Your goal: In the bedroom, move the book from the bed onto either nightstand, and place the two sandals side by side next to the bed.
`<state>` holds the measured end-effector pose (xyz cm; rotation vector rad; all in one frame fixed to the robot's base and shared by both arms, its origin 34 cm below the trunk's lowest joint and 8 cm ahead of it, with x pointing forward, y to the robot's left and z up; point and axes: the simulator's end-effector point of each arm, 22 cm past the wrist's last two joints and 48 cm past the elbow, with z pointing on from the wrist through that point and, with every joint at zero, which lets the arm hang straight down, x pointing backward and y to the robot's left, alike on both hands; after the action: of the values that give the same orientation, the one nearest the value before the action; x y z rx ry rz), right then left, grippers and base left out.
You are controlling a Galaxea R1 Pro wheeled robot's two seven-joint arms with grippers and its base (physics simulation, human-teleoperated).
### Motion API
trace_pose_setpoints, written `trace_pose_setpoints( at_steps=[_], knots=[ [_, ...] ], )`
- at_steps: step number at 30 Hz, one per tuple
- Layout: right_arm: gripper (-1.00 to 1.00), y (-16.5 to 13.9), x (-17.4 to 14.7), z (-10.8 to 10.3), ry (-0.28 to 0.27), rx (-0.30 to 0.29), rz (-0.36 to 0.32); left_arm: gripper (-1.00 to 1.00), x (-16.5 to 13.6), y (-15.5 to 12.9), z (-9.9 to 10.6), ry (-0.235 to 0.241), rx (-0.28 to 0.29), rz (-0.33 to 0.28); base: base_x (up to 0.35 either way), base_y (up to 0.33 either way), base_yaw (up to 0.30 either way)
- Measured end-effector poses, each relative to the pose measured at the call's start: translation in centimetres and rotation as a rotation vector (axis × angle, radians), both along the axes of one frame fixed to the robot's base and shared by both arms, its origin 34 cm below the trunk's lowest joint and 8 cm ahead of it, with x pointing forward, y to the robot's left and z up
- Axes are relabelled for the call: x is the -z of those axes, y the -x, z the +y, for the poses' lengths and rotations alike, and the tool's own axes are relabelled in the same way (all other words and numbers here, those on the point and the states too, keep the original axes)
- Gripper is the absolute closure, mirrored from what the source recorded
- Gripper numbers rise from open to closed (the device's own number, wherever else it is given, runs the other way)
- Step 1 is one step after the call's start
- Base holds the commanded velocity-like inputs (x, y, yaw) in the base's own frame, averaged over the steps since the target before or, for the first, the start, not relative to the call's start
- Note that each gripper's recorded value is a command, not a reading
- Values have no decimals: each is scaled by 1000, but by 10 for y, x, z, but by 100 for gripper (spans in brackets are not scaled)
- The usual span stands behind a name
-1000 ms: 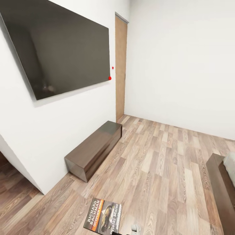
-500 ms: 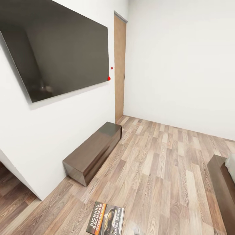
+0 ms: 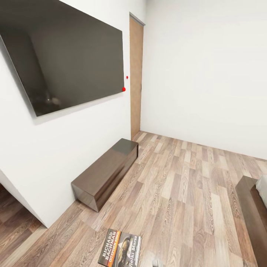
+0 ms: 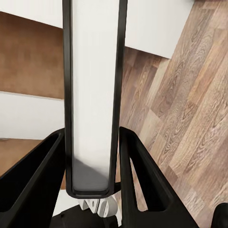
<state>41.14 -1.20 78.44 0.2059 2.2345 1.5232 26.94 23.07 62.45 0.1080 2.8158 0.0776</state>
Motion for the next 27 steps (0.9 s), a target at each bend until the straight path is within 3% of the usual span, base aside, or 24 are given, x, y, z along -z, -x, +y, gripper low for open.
trace_pose_setpoints(
  at_steps=[13,20,27],
  knots=[
    [100,0,-1,1,-1,-3,-2,-100,0,0,0,0,-1,2,0,0,0],
    [100,-5,2,-27,6,52,-2,-100,0,0,0,-1,0,2,0,0,0],
    [100,-11,-1,-33,3,79,-11,-100,-2,-3,0,-1,0,-7,0,0,0]
  ],
)
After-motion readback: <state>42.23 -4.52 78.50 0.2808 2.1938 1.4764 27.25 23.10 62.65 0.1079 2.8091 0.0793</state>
